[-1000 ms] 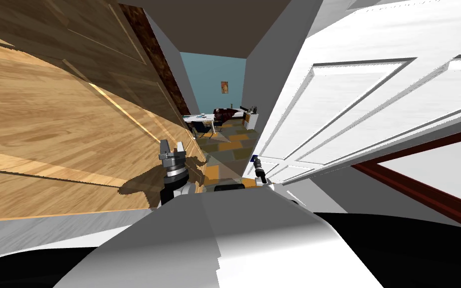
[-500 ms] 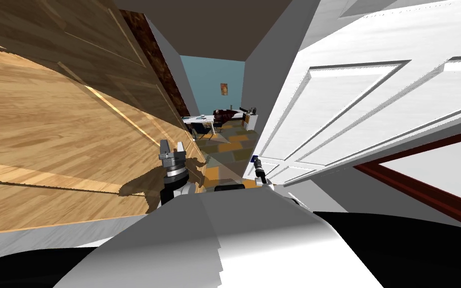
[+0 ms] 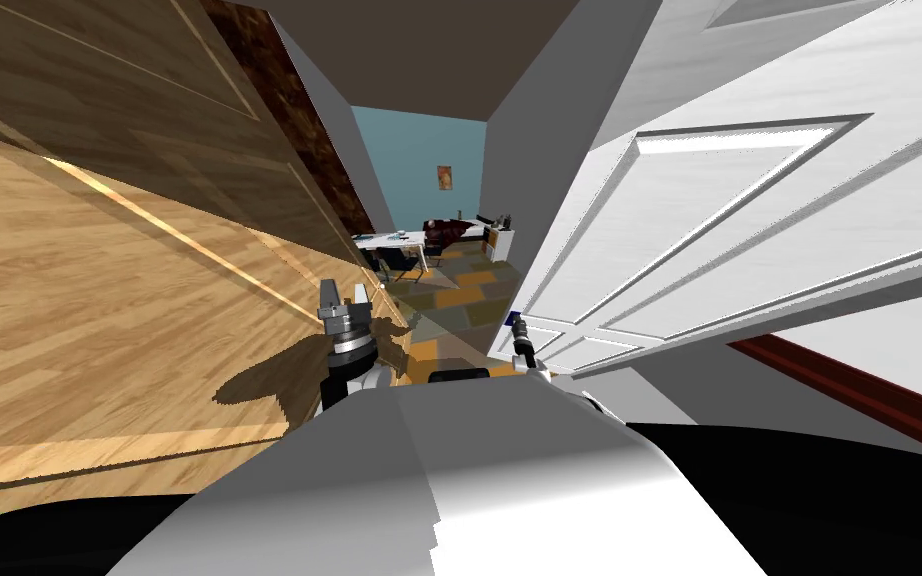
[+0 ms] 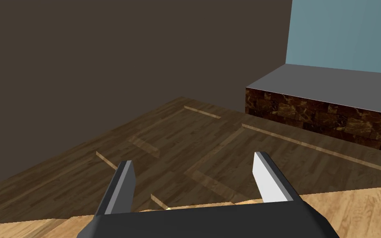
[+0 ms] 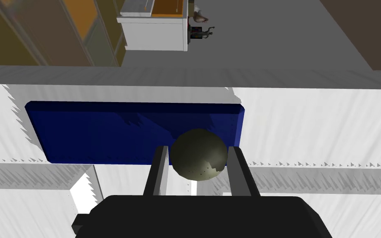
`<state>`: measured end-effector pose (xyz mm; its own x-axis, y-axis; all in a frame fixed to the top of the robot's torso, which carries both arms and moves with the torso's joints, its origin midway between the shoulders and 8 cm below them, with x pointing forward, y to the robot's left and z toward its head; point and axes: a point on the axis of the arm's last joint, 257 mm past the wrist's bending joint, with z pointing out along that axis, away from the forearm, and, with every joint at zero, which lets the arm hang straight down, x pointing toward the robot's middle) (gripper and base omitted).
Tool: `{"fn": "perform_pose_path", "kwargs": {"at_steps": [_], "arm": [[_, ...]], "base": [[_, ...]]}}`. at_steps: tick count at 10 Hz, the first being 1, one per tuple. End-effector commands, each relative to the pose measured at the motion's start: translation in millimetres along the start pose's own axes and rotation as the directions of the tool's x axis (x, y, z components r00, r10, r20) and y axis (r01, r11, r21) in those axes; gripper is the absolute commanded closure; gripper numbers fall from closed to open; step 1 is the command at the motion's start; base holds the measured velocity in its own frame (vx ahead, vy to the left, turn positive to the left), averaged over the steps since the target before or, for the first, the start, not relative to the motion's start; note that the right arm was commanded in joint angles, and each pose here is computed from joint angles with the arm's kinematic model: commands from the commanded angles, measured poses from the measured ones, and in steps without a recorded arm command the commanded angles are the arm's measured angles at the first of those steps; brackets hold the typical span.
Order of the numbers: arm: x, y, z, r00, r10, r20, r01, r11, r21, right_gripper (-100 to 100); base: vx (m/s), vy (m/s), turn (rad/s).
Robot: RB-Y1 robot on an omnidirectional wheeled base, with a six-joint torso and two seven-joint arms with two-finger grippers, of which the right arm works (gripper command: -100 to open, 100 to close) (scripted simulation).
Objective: Push the door open
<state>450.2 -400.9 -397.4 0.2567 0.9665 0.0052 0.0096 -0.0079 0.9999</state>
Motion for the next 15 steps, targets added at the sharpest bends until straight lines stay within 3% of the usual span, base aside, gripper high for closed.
{"fn": "perform_pose_path", "kwargs": {"at_steps": [1,6,7,15], "arm": [[-14.7,6.5,3.1,1.0,-0.005,0.031,0.006,1.0,-0.012,100],[-33.0,6.2,0.8,0.997,-0.004,0.082,0.005,1.0,-0.011,100],[-30.6,2.5,0.0,0.997,-0.004,0.076,0.004,1.0,-0.002,100],[-81.1,5.5,-9.1,0.98,-0.003,0.197,0.005,1.0,-0.009,100]], "base": [[0.217,0.061,-0.06],[0.163,0.047,-0.044],[0.075,0.021,-0.032],[0.186,0.007,-0.042]]}}
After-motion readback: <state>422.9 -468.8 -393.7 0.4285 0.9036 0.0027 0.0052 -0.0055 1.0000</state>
